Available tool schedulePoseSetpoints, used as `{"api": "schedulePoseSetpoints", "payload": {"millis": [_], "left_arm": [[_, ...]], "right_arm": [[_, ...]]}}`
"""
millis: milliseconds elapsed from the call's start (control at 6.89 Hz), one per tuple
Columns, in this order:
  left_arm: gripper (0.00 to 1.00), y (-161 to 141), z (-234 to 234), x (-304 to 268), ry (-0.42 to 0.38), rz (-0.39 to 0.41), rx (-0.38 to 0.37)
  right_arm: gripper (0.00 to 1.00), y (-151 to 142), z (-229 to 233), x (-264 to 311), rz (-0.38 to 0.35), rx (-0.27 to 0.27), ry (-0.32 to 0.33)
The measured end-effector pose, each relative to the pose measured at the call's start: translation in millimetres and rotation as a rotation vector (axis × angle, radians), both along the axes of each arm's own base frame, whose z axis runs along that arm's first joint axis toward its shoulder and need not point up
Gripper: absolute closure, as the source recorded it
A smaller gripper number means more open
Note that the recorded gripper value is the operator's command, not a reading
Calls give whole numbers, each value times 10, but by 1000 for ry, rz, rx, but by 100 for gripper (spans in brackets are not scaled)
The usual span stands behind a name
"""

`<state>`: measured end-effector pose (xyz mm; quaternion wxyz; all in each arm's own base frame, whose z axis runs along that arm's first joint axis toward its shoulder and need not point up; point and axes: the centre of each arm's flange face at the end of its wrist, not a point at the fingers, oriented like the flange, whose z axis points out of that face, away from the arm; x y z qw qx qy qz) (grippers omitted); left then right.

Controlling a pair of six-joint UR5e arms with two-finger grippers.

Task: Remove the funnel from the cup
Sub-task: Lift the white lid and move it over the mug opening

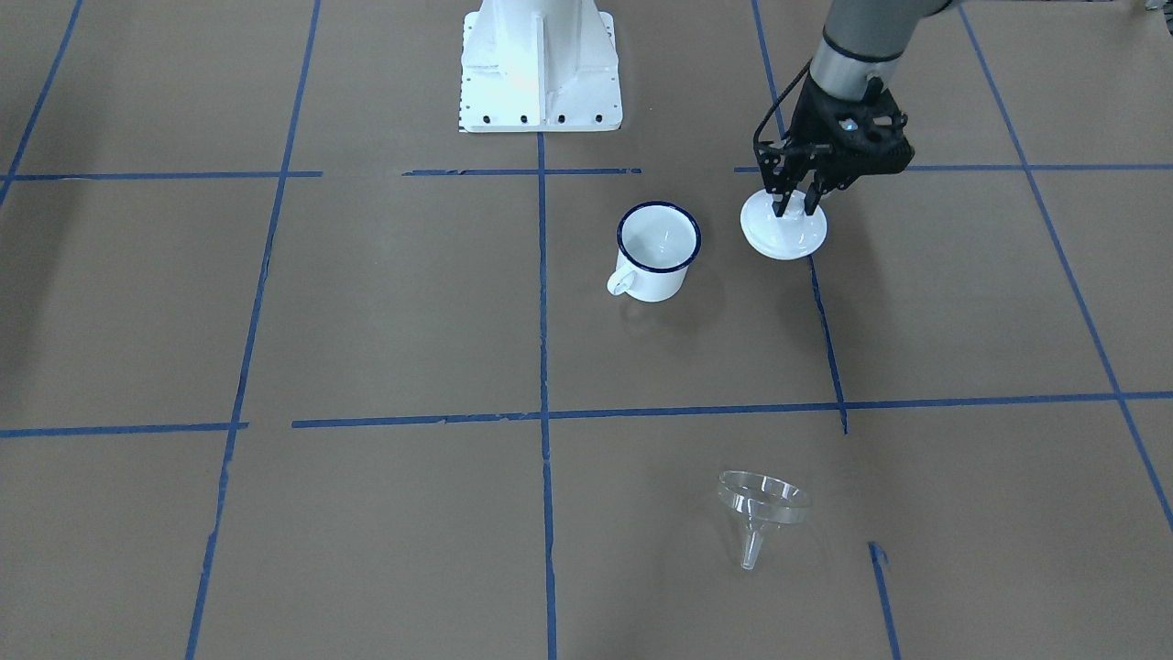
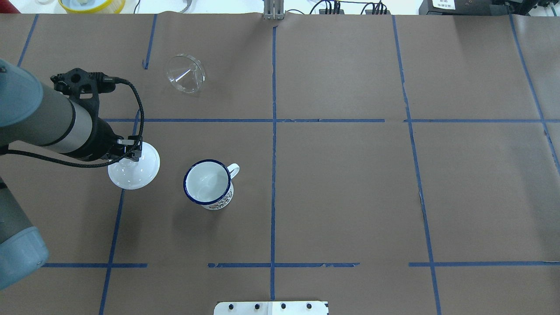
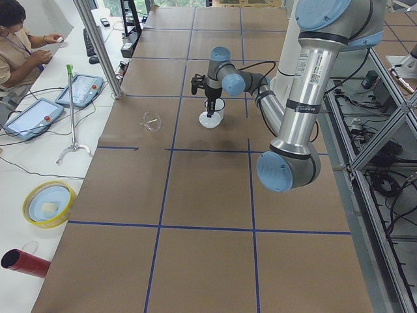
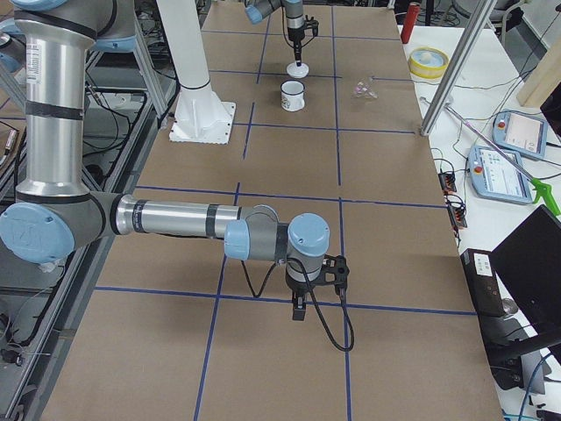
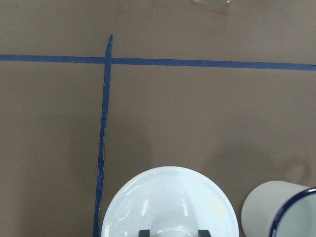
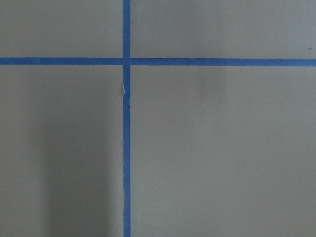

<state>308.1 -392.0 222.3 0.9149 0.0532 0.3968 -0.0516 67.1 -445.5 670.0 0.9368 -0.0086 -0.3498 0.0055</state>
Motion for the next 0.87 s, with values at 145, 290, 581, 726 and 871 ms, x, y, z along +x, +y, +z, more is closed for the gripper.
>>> {"api": "schedulePoseSetpoints", "payload": {"millis": [145, 290, 581, 726, 871], "left_arm": [[100, -28, -359, 44, 20, -14, -43], [100, -128, -568, 220, 30, -43, -95], [100, -345, -602, 769, 32, -69, -162], [100, -402, -505, 1019, 28, -75, -178], [100, -403, -414, 1179, 18, -72, -184]], "right_arm": [[0, 0, 0, 0, 0, 0, 0], [0, 0, 0, 0, 0, 0, 0], [0, 0, 0, 0, 0, 0, 0], [0, 1, 1, 0, 0, 0, 0], [0, 0, 0, 0, 0, 0, 0]]}}
